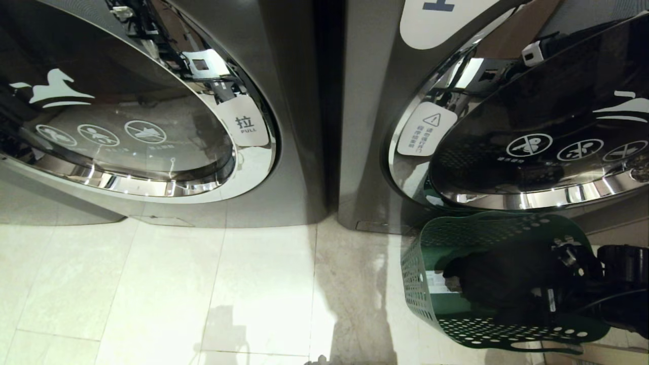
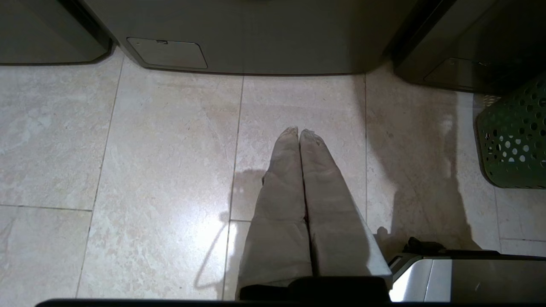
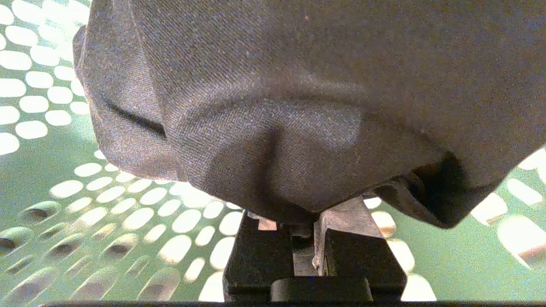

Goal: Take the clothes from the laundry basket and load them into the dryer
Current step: Take the clothes out of the basket, then put the clothes in the dryer

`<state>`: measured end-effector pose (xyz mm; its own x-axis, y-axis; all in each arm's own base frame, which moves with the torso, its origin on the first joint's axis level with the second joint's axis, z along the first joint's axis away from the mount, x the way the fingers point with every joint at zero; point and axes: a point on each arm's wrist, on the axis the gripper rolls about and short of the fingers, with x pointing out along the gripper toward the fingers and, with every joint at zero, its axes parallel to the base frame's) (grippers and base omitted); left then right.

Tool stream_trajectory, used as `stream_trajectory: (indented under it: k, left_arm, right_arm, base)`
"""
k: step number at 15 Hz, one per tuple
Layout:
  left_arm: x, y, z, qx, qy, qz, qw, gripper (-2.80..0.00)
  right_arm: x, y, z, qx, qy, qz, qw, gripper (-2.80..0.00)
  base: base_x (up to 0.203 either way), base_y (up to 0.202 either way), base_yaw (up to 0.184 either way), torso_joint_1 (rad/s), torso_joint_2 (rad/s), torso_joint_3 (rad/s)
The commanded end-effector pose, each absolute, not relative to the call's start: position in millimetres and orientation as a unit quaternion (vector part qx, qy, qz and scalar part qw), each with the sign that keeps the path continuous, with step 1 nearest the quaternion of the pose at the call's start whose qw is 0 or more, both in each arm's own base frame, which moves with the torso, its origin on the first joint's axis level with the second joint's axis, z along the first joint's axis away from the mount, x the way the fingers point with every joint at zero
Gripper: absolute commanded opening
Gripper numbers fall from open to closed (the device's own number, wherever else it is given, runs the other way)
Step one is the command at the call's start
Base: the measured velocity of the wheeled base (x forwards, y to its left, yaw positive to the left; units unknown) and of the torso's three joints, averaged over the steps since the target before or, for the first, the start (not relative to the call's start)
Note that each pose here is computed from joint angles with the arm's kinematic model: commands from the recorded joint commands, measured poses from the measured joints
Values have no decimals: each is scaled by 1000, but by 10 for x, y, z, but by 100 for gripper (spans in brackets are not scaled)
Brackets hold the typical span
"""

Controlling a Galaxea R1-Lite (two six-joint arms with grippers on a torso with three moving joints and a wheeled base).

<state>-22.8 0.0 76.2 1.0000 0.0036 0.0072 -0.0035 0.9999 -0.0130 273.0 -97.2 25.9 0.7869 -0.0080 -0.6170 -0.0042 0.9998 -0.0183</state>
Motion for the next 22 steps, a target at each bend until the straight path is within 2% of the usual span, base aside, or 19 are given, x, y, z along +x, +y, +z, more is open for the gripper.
stream_trajectory:
  k: [1, 4, 7, 11, 13, 17, 22]
  left_arm:
    - [-227, 0, 758, -7, -3, 2, 1000, -280]
    - [-227, 0, 758, -7, -3, 2, 1000, -280]
    - [-227, 0, 758, -7, -3, 2, 1000, -280]
    - [-227, 0, 758, -7, -3, 2, 1000, -280]
    - [-227, 0, 758, -7, -3, 2, 1000, -280]
    - [-227, 0, 758, -7, -3, 2, 1000, -280]
    - [-227, 0, 758, -7, -3, 2, 1000, -280]
  right_arm:
    - [2407, -846, 730, -33, 265, -10, 964, -280]
    - [1944, -664, 1060, -55, 209, -19, 976, -280]
    - [1405, -408, 1145, -69, 169, -22, 983, -280]
    - [1093, -115, 1249, -37, 112, -114, 986, -280]
    - [946, -34, 1300, -24, 82, -104, 991, -280]
    - [489, 10, 1209, -37, 78, -28, 996, -280]
    - [-10, -11, 925, -52, 55, 6, 997, -280]
  base:
    - [0, 0, 0, 0, 0, 0]
    - [0, 0, 0, 0, 0, 0]
    - [0, 0, 0, 0, 0, 0]
    - [0, 0, 0, 0, 0, 0]
    - [0, 0, 0, 0, 0, 0]
    - [0, 0, 0, 0, 0, 0]
    - [0, 0, 0, 0, 0, 0]
